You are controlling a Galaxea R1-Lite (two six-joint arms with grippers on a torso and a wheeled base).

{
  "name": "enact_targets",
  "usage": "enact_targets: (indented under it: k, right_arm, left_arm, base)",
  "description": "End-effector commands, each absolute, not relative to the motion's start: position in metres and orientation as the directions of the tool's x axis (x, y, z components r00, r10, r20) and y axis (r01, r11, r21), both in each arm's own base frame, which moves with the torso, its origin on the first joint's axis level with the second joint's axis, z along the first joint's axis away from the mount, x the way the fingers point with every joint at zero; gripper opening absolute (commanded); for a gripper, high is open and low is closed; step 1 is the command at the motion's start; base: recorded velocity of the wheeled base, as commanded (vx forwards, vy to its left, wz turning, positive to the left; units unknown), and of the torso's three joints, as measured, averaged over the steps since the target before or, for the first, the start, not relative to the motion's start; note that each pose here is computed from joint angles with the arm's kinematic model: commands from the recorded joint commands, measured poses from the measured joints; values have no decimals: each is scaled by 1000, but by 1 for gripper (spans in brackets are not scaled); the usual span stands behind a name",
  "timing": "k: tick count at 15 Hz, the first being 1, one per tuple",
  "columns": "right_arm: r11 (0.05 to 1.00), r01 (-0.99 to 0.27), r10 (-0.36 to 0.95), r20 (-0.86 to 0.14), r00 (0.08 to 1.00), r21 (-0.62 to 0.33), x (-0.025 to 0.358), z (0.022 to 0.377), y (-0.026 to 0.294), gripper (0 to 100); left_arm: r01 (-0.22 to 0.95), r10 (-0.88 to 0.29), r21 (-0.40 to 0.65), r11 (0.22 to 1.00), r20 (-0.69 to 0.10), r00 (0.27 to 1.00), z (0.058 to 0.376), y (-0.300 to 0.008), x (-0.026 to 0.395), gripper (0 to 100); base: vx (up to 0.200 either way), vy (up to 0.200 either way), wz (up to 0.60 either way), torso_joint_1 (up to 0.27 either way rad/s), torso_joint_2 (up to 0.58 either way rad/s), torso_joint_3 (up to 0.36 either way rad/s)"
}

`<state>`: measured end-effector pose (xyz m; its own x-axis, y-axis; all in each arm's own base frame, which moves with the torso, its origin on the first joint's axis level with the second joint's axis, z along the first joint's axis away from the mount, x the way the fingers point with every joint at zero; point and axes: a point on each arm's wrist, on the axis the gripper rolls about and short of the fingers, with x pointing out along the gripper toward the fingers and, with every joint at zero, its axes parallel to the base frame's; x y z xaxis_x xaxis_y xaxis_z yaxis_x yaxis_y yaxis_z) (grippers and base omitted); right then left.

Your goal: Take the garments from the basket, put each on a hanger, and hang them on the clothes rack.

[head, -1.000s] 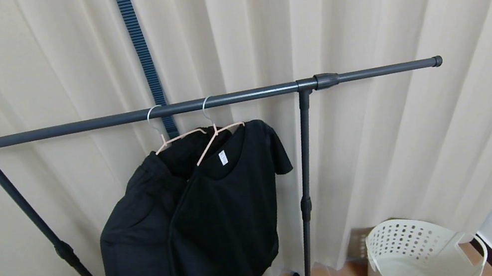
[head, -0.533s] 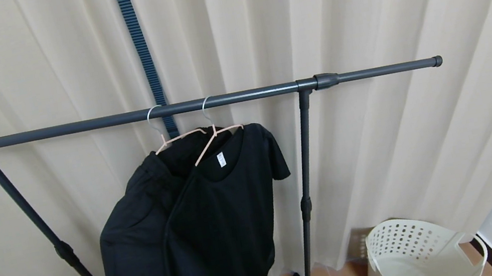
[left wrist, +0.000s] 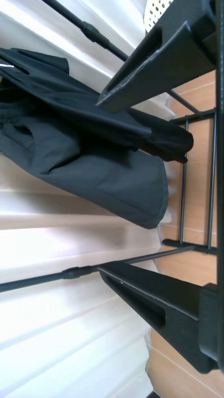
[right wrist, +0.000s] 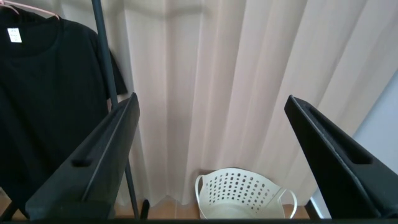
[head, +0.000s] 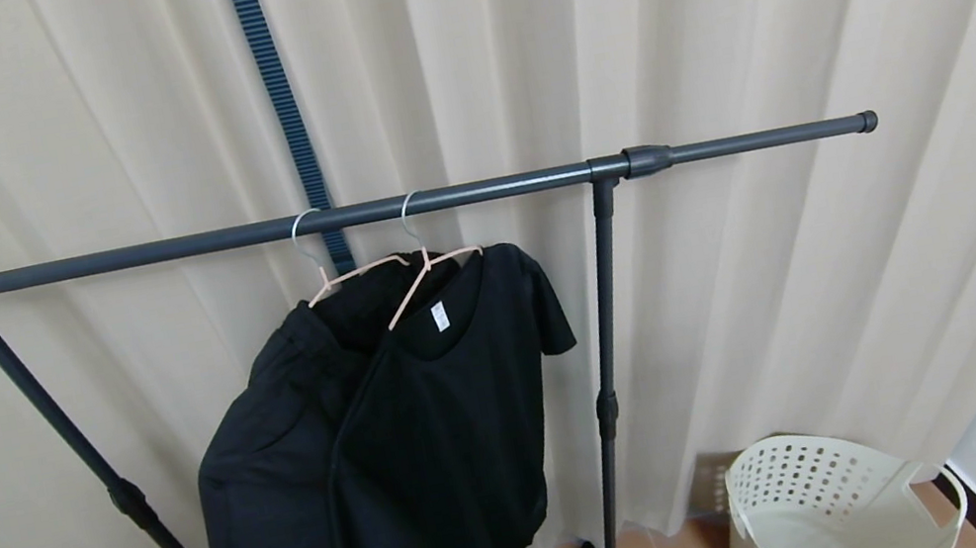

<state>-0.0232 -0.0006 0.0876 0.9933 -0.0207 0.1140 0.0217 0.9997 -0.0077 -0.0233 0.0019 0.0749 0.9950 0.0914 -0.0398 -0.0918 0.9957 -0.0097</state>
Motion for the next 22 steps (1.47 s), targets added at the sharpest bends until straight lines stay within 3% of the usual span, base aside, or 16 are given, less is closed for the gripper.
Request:
enact_targets:
  k: [1,22]
  right_arm:
    - [1000,21,-20,116,993,-8,-23,88,-1,100]
    - [1000,21,-20,116,993,-8,-23,88,-1,100]
  left_arm:
    - [-92,92,-10,996,-43,995,75,2,-23,100]
    - [-92,92,-10,996,-43,995,75,2,-23,100]
  base:
    - [0,0,0,0,0,0]
    - [0,0,0,0,0,0]
